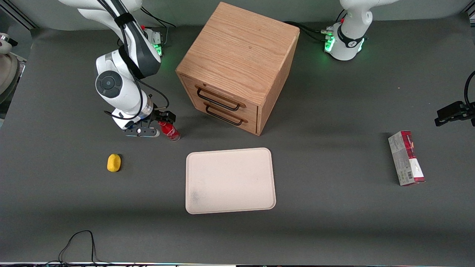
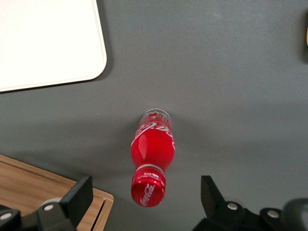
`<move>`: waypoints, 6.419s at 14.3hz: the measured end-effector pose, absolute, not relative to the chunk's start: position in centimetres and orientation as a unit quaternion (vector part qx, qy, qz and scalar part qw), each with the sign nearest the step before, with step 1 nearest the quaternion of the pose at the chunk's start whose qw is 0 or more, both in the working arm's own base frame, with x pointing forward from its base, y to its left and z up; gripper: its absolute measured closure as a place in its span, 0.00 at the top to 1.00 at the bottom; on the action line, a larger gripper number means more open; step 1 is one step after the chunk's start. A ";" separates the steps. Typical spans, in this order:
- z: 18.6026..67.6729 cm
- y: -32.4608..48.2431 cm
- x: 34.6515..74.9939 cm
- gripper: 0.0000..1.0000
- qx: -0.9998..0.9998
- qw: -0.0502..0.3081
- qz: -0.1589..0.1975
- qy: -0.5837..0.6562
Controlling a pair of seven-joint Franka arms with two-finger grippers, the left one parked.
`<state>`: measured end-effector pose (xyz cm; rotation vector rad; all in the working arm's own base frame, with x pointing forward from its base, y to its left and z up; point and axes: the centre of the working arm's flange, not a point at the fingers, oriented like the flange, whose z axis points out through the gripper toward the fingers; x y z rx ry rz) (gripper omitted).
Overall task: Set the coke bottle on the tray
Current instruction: 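Lower the right gripper and close it around the bottle's neck, then lift the bottle and carry it toward the white tray, then lower the bottle onto the tray's edge and open the right gripper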
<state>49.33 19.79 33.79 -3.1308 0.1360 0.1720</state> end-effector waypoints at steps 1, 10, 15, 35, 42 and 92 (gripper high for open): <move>33.6 19.8 49.3 1.00 -0.998 0.001 0.055 0.043; 32.3 19.7 48.8 0.96 -0.998 0.000 0.056 0.043; 31.9 20.1 48.4 0.62 -0.998 -0.001 0.058 0.037; 45.3 17.2 53.8 0.31 -0.994 -0.010 0.084 0.071; 54.4 16.3 57.3 0.31 -0.990 -0.007 0.118 0.082; 32.6 31.6 71.9 0.95 -0.990 0.021 -0.007 0.138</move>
